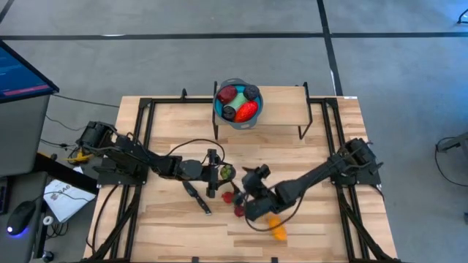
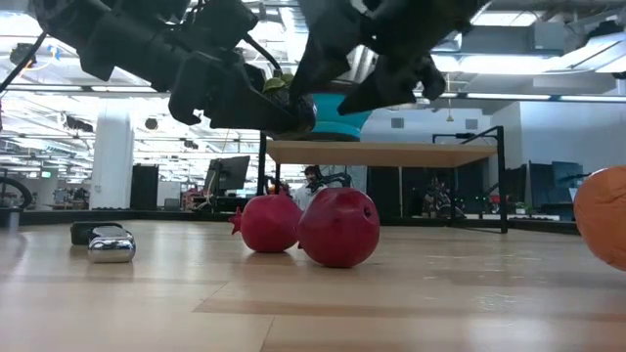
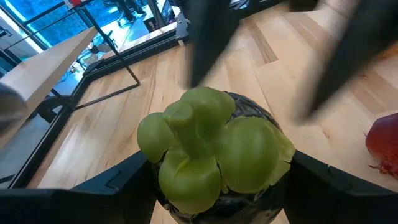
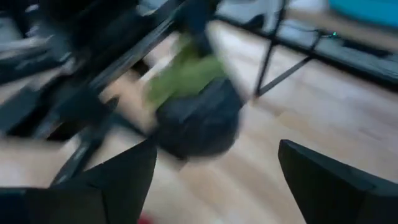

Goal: Pick & Place Fruit
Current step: Put the black mangosteen into the blue strainer bowl on the shelf

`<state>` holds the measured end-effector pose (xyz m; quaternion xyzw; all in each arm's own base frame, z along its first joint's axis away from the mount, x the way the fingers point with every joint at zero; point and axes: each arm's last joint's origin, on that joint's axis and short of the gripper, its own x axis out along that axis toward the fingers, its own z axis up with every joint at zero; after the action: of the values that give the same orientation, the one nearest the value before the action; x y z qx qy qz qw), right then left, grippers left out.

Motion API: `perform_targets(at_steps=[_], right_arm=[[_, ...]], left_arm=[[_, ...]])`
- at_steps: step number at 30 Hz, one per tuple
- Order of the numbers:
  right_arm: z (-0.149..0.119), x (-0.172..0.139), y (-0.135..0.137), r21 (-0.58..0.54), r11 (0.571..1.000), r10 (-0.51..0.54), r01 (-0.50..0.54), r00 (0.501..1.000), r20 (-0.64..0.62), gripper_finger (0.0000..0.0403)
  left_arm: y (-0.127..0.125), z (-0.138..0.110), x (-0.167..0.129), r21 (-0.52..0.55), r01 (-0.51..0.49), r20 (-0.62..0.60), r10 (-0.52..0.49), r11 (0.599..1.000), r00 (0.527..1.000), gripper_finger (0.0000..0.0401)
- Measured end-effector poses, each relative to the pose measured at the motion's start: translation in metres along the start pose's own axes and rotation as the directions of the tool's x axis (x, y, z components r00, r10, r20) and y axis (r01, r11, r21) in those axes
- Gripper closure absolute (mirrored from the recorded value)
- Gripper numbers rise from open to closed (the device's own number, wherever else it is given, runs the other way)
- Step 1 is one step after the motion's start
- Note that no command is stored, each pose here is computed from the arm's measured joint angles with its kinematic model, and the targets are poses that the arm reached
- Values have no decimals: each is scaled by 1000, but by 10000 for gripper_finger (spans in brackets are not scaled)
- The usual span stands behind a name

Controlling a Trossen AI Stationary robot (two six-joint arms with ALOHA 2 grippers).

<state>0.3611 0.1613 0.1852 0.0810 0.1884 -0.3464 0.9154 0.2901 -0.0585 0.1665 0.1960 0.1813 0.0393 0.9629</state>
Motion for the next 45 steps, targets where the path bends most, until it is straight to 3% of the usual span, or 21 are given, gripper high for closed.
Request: perform_targets(at_steps=[5, 11, 19, 25, 34, 38, 45], right_arm=[[19, 4, -7, 15, 1000, -18, 18, 999, 36, 80], [33, 20, -5, -42, 993, 115, -115, 993, -2, 80], [38, 37, -16, -46, 994, 95, -97, 995, -36, 80], [37, 45, -17, -78, 985, 146, -153, 985, -92, 83], [37, 46, -18, -115, 980, 150, -161, 984, -99, 120], [36, 44, -18, -122, 979, 150, -163, 982, -111, 144], [29, 44, -22, -79, 989, 110, -124, 981, -158, 178]], left_arm=[[0, 0, 0, 0, 0, 0, 0, 1000, 1000, 137], [0, 0, 0, 0, 0, 0, 0, 1000, 1000, 137], [0, 0, 0, 1, -1, -2, 1, 1000, 1000, 137], [0, 0, 0, 1, 2, -2, -2, 1000, 1000, 137], [0, 0, 0, -11, 1, -1, -1, 1000, 1000, 135], [-1, -1, 0, -20, 20, -4, -21, 1000, 1000, 117], [9, 3, -2, -72, 33, 18, -31, 997, 999, 45]])
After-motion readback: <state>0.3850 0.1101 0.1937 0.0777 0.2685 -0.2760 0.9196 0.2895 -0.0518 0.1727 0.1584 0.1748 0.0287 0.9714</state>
